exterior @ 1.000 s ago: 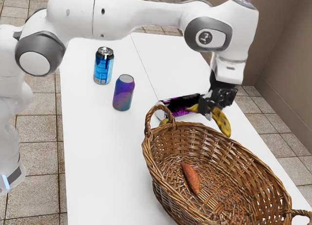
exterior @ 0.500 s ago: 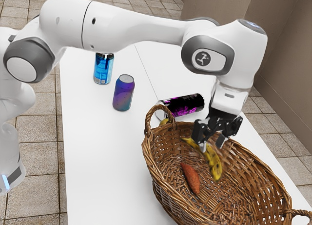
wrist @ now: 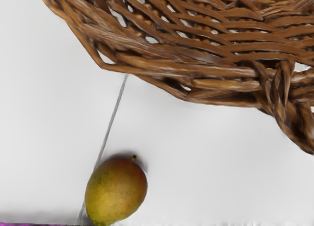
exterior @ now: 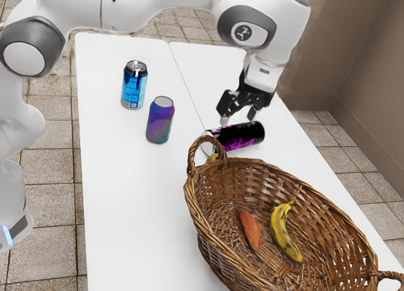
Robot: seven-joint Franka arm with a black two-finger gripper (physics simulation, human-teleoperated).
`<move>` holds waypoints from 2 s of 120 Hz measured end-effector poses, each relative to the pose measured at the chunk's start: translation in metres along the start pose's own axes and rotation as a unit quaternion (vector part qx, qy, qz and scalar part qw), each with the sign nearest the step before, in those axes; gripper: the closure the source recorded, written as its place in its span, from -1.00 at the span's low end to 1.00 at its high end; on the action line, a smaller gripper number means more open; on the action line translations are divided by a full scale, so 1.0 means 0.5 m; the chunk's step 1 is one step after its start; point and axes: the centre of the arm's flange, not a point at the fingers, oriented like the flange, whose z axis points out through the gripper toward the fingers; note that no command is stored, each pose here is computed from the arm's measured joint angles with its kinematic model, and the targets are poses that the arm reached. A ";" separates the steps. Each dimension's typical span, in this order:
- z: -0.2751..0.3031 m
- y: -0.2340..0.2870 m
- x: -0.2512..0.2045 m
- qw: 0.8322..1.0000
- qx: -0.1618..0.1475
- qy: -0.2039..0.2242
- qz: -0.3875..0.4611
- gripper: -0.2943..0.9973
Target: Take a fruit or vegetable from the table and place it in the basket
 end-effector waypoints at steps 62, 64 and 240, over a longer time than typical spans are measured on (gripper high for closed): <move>0.122 -0.006 -0.121 0.999 -0.031 0.004 0.043 -0.54; 0.127 -0.006 -0.118 0.998 -0.034 0.007 0.046 -0.54; 0.257 -0.046 -0.064 0.983 -0.059 0.022 0.172 -0.54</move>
